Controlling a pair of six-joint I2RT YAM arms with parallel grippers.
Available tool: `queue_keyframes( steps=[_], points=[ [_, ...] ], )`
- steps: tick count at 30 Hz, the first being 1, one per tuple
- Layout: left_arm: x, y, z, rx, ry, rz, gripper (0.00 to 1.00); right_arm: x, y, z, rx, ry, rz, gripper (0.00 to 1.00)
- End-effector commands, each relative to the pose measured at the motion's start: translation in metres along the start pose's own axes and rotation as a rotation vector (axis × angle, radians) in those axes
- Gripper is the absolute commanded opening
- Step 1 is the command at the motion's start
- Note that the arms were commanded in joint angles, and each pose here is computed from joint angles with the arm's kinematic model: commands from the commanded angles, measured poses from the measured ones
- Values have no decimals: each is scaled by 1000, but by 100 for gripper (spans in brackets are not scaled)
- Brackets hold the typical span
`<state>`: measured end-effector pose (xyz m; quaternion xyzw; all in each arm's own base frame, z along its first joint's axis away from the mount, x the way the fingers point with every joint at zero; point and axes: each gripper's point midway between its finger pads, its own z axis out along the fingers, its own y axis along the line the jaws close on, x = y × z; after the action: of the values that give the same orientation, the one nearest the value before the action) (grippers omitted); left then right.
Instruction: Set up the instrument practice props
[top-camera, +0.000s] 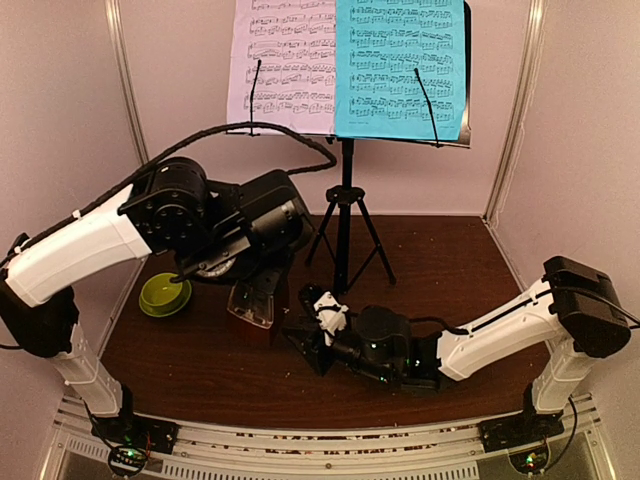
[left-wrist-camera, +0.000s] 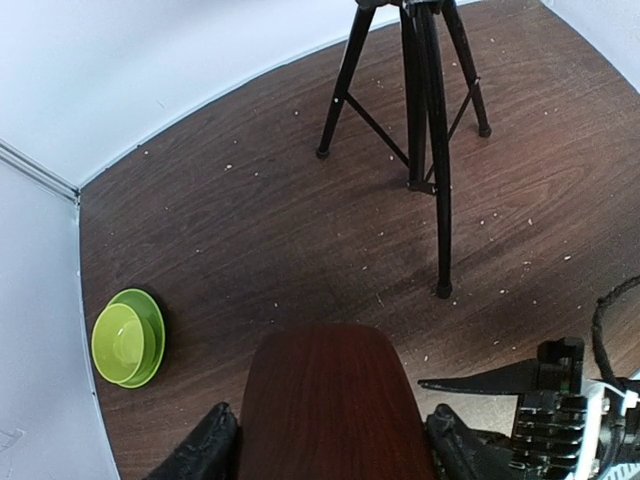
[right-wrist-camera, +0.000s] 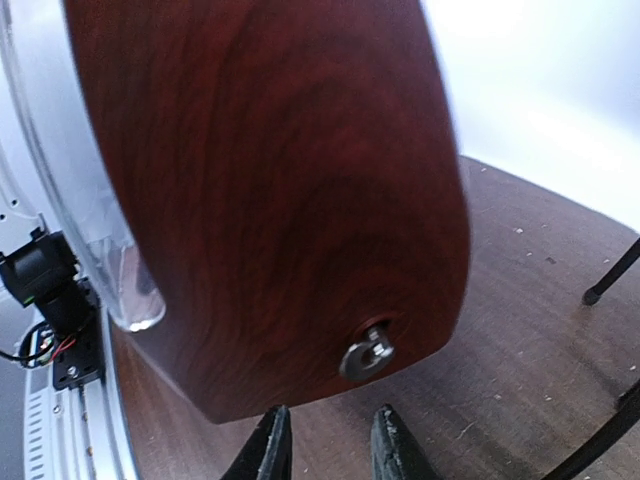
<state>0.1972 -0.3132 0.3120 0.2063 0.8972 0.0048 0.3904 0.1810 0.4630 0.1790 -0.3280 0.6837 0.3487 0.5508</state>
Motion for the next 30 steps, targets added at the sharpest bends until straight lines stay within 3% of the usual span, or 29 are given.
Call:
queue_keyframes(
  steps=[1,14,24,30],
  points=[
    [-14,5,-9,-14,-50,-17,0,-20,-9,2,101,-44,-60,27],
    [-15,2,-8,-7,-48,-15,0,-22,-17,-1,174,-42,-113,23],
    [-17,-1,-7,-8,-46,-7,0,-20,10,4,105,-37,-173,30],
    [-17,-2,-6,-4,-44,-3,0,-21,-11,3,235,-33,-186,28]
  ],
)
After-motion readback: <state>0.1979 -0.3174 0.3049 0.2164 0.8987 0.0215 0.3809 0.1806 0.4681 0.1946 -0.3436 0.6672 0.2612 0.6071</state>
